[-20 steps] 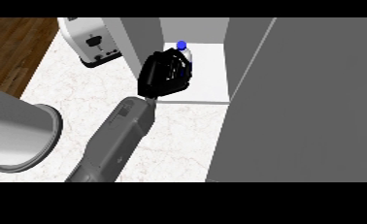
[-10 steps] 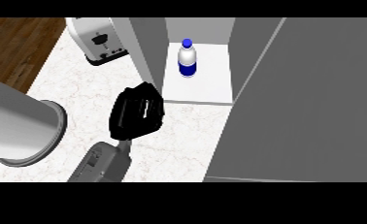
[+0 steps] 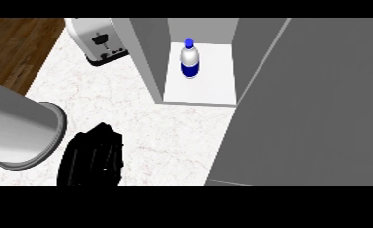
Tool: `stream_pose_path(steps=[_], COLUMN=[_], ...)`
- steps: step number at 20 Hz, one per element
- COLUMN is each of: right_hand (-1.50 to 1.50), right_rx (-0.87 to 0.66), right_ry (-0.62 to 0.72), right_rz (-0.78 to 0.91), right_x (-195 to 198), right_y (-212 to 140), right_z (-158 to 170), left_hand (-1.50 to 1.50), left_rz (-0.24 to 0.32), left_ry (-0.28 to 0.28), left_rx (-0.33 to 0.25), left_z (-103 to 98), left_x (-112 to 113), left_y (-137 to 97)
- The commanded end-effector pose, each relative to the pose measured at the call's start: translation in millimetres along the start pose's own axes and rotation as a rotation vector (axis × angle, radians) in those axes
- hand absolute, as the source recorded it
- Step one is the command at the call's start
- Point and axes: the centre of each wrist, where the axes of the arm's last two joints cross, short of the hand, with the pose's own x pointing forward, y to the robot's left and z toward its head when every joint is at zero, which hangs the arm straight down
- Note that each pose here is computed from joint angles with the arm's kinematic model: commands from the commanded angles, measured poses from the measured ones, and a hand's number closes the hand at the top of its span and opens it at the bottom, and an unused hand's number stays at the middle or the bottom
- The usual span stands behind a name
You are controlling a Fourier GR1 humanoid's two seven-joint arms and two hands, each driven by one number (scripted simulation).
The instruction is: Pick up the bottled water, place it into the cabinet and close the cabinet
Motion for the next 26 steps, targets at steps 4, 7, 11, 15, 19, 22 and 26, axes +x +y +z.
stream_pose_path(steps=[4,7,11,15,19,22,26], right_hand=[1.50,1.50,1.50,1.50,1.50,1.50,1.50], right_rx=[0.071,0.059,0.036,-0.019,-0.058,-0.075,-0.073], right_ry=[-0.070,-0.112,-0.101,-0.097,-0.052,-0.052,-0.025], right_rz=[-0.106,-0.069,-0.085,-0.125,-0.138,-0.117,-0.082], right_x=[28.4,26.3,37.6,38.1,34.5,24.3,9.8], right_y=[21.3,25.8,39.8,35.9,10.5,-3.1,-6.4], right_z=[-6.4,-38.8,-75.9,-116.4,-139.6,-180.5,-211.2], left_hand=[1.50,1.50,1.50,1.50,1.50,1.50,1.50], left_rz=[-0.024,-0.021,-0.031,-0.046,-0.039,-0.044,-0.042], left_ry=[-0.016,-0.014,-0.043,-0.041,-0.043,-0.040,-0.052], left_rx=[0.029,0.033,0.043,0.073,0.101,0.079,0.087], left_z=[49.7,64.2,71.4,88.6,95.2,103.8,96.4], left_x=[56.7,55.9,74.9,95.3,103.3,115.7,127.1], left_y=[22.0,27.3,40.3,47.3,63.2,66.3,75.9])
